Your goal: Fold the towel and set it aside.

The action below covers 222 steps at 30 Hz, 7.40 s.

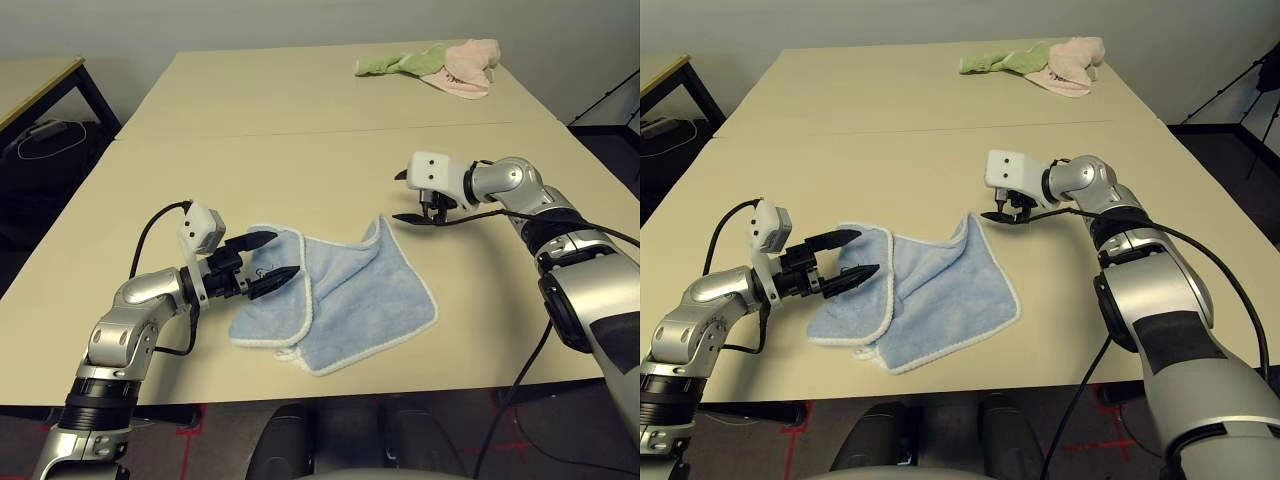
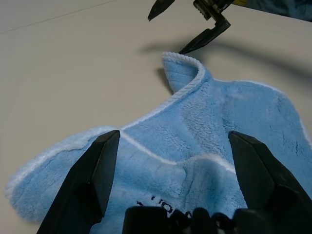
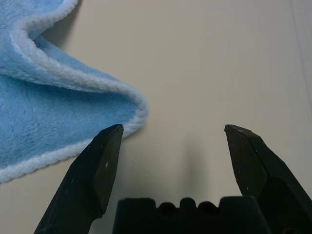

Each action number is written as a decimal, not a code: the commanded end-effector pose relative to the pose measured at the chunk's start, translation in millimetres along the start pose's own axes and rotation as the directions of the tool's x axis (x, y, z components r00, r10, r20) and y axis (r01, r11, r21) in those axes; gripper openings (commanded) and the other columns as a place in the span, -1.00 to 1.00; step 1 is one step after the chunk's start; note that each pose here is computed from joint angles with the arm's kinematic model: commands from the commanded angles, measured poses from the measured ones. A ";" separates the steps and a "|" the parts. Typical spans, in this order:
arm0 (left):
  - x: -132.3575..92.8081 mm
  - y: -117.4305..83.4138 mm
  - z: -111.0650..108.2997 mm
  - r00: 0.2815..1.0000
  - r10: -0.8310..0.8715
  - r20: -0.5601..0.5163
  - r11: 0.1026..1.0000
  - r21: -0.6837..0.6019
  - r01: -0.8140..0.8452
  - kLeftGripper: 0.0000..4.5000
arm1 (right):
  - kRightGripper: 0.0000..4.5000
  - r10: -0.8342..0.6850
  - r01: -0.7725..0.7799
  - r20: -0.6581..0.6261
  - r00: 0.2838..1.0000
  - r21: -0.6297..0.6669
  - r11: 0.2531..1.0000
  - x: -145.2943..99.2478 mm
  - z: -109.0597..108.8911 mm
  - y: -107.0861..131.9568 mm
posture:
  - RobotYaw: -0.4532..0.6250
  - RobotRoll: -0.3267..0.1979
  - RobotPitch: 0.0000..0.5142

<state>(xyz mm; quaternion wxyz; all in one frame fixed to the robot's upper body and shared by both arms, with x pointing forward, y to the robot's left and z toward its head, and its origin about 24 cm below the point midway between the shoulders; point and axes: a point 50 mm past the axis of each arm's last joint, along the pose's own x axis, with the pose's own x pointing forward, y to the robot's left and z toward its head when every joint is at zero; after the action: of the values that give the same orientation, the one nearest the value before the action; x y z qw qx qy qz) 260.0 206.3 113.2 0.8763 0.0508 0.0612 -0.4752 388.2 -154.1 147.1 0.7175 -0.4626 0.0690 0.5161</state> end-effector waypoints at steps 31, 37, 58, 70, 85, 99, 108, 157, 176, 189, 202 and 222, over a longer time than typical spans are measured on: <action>4.9 -11.0 -0.3 0.998 -0.042 -0.046 0.999 0.008 0.043 1.00 | -0.99 0.073 -0.070 -0.092 0.993 0.037 0.997 -3.2 -5.7 -1.2 | 0.14 0.25 -0.66; 5.6 -10.4 -1.6 0.997 -0.049 -0.052 0.999 0.004 0.049 1.00 | -0.99 0.056 -0.054 -0.011 0.998 0.127 0.990 -8.8 -7.4 -1.7 | 0.12 0.25 -0.68; 7.7 -11.8 -5.3 0.995 -0.065 -0.075 0.998 0.002 0.066 1.00 | -0.99 0.147 -0.146 -0.005 0.989 0.106 0.984 -4.9 -8.1 7.5 | 0.16 0.25 -0.73; 6.3 -11.6 -5.6 0.995 -0.059 -0.082 0.998 0.006 0.059 1.00 | -0.18 0.164 -0.163 -0.017 0.986 0.077 0.984 -0.7 -5.3 8.7 | 0.19 0.25 -0.74; 5.8 -11.7 -6.1 0.995 -0.055 -0.086 0.998 0.011 0.056 1.00 | 0.13 0.176 -0.175 -0.010 0.984 0.081 0.981 4.3 -2.8 10.6 | 0.20 0.25 -0.73; 5.8 -10.0 -6.1 0.994 -0.061 -0.093 0.998 0.010 0.062 1.00 | -0.98 0.136 -0.134 -0.016 0.991 0.102 0.986 -8.4 -7.2 3.1 | 0.18 0.25 -0.78; 5.9 -4.9 0.0 0.992 -0.088 -0.094 0.996 0.011 0.089 1.00 | -0.98 0.054 -0.067 0.088 0.995 0.147 0.987 -31.3 -12.4 -3.7 | 0.08 0.25 -0.82; 35.4 16.6 8.1 0.999 -0.034 -0.040 0.999 0.011 0.035 1.00 | -0.98 -0.581 0.827 0.674 0.456 -0.079 0.557 -71.7 111.0 -73.8 | -0.10 0.25 -0.95; 41.1 19.7 9.3 0.999 -0.033 -0.030 0.999 0.013 0.033 1.00 | -0.98 -0.573 0.926 0.728 0.376 -0.266 0.269 -86.2 124.4 -80.6 | -0.10 0.25 -0.95; 52.8 9.1 6.1 0.995 -0.097 -0.038 0.995 -0.019 0.096 1.00 | -0.98 -0.614 0.937 0.708 0.348 -0.285 0.202 -93.6 137.6 -96.8 | -0.09 0.25 -0.95; 48.4 23.0 8.1 0.999 -0.008 -0.043 0.999 -0.039 0.006 1.00 | -0.98 -0.673 0.986 0.721 0.166 -0.111 0.125 -117.1 154.3 -112.0 | -0.08 0.25 -0.96; 45.8 42.3 15.1 0.995 0.096 -0.027 0.984 -0.145 -0.099 1.00 | -0.98 -0.509 0.973 0.830 0.229 -0.176 0.151 -126.0 165.2 -99.5 | -0.10 0.25 -0.95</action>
<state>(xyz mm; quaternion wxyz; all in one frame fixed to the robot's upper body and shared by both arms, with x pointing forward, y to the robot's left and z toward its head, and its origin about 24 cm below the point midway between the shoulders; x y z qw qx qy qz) 319.9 186.7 120.5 0.8984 -0.0088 0.1008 -0.4274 362.4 -125.4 351.4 0.6682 -0.4531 -0.5765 0.1262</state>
